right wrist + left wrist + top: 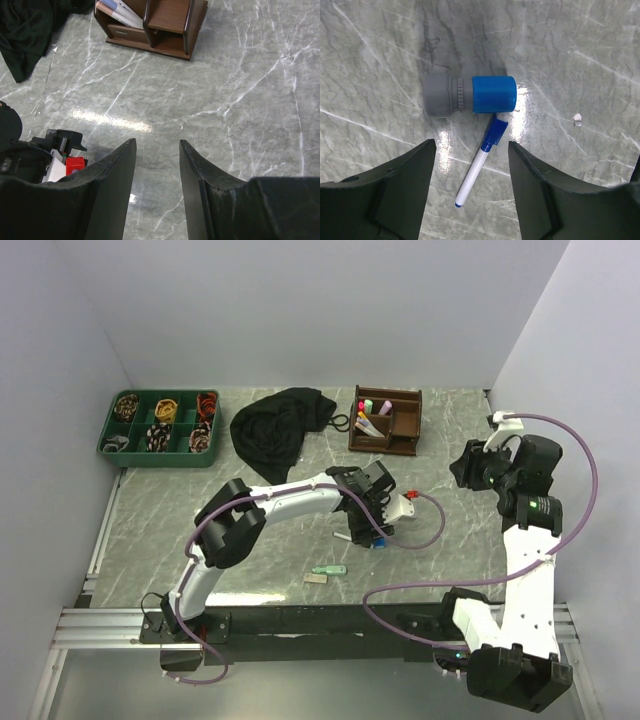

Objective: Sort the stationery into containers
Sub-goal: Pick up the pen from the center of the board.

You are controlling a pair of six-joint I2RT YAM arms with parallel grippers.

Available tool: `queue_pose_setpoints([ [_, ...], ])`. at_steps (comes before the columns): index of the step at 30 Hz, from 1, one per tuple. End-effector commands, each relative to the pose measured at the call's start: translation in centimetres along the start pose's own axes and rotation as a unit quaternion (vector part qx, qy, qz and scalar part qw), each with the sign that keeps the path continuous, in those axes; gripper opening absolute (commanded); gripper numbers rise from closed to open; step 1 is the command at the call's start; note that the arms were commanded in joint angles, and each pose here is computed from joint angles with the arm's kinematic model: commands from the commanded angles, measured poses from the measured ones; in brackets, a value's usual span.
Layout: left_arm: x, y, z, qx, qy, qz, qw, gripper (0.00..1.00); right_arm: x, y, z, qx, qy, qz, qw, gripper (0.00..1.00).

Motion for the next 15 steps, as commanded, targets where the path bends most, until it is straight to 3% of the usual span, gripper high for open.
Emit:
queue_pose_setpoints([
  [1,0.2,0.6,-0.3,-0.012,0.012,-0.006,1.0,0.65,2.2,-0.6,-0.3,-0.008,-0.016,-0.036,0.999,0.48],
  [15,-1.0,2.8,-1.0,-0.023,0.021,0.006,0.999,0.62,2.0,-0.3,-0.6,-0.012,-0.01,-0.033,0.999,0.47],
])
Point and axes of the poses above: each gripper's point midway between its finger pads, its own y axis out along the fingers, its own z axis along the line the jaws close on, x = y × z, the point moved 7 cm from there along -y, back along the fingers, and after that the axes turned 8 degrees about -y, right-handed, at the moved point
